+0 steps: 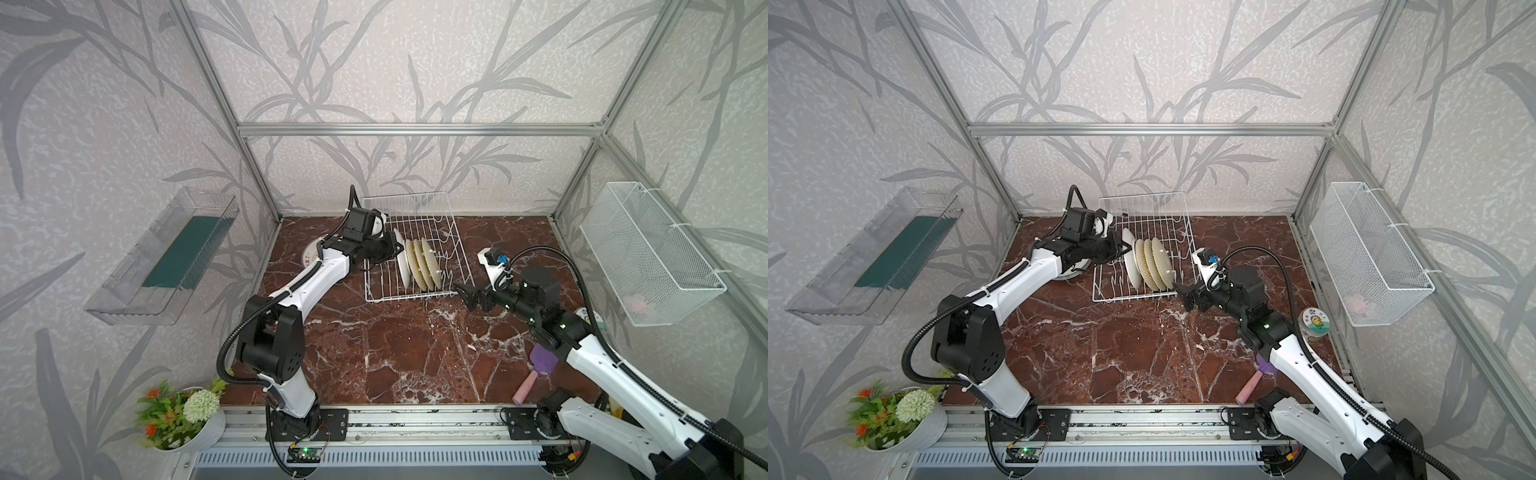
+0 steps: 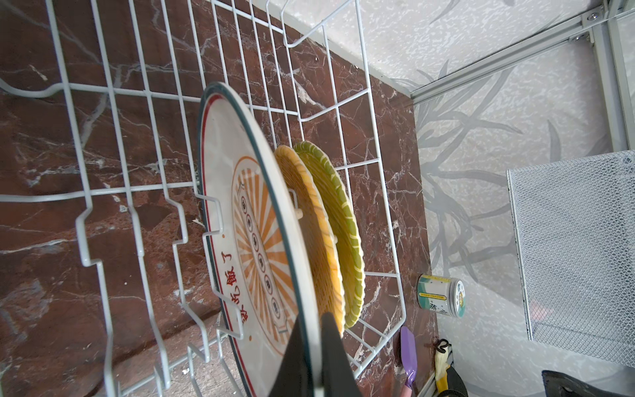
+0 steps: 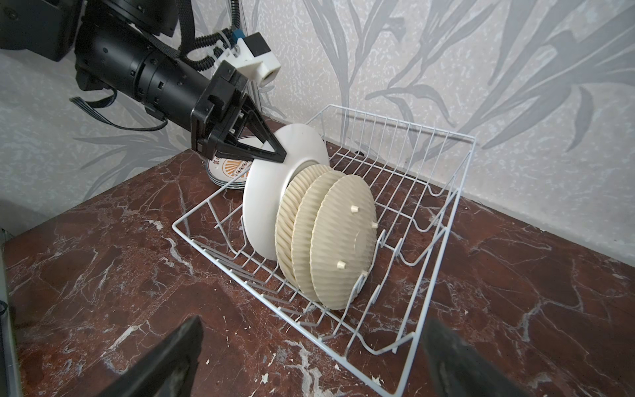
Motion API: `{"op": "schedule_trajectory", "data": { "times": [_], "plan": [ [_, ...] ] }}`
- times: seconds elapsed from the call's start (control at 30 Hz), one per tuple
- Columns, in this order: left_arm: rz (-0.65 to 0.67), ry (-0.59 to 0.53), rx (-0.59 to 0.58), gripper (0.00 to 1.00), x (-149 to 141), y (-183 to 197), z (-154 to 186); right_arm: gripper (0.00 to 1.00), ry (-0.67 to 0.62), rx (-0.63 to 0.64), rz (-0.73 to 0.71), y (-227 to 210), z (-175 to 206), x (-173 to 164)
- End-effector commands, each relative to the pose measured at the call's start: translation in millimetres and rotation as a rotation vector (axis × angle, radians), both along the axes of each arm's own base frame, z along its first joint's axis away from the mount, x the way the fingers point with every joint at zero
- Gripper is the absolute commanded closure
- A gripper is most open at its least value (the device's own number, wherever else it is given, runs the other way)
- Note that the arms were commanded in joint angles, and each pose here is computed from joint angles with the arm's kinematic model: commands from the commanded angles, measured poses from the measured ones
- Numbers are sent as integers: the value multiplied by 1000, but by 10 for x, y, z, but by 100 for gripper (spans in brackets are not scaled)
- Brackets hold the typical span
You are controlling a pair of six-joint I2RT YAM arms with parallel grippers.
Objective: Unload the plates from the dish rack
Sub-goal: Pick up a plate from the dish rack.
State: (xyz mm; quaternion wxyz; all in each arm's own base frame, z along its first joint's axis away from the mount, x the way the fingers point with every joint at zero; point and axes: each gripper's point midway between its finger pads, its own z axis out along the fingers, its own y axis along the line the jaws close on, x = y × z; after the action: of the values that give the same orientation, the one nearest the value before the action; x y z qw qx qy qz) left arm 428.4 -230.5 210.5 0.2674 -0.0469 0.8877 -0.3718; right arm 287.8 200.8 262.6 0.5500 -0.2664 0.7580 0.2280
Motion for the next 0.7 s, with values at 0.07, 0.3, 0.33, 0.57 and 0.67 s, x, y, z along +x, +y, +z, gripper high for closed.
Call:
{"op": "schedule_trajectory", "data": {
  "times": [0.07, 0.3, 0.33, 0.57, 0.67],
  "plan": [
    [20, -146, -51, 100, 91, 47, 533, 1, -20, 15, 13, 26, 54, -14],
    [70, -196, -113, 100, 107, 150, 754, 1, -22, 26, 13, 31, 82, -12],
    [70, -198, -127, 100, 104, 146, 778, 1, -22, 25, 15, 35, 78, -16],
    [69, -207, -137, 100, 97, 161, 881, 1, -23, 27, 13, 30, 91, -15],
    [76, -222, -91, 100, 75, 224, 937, 1, -24, 28, 10, 25, 99, -13]
  ]
}}
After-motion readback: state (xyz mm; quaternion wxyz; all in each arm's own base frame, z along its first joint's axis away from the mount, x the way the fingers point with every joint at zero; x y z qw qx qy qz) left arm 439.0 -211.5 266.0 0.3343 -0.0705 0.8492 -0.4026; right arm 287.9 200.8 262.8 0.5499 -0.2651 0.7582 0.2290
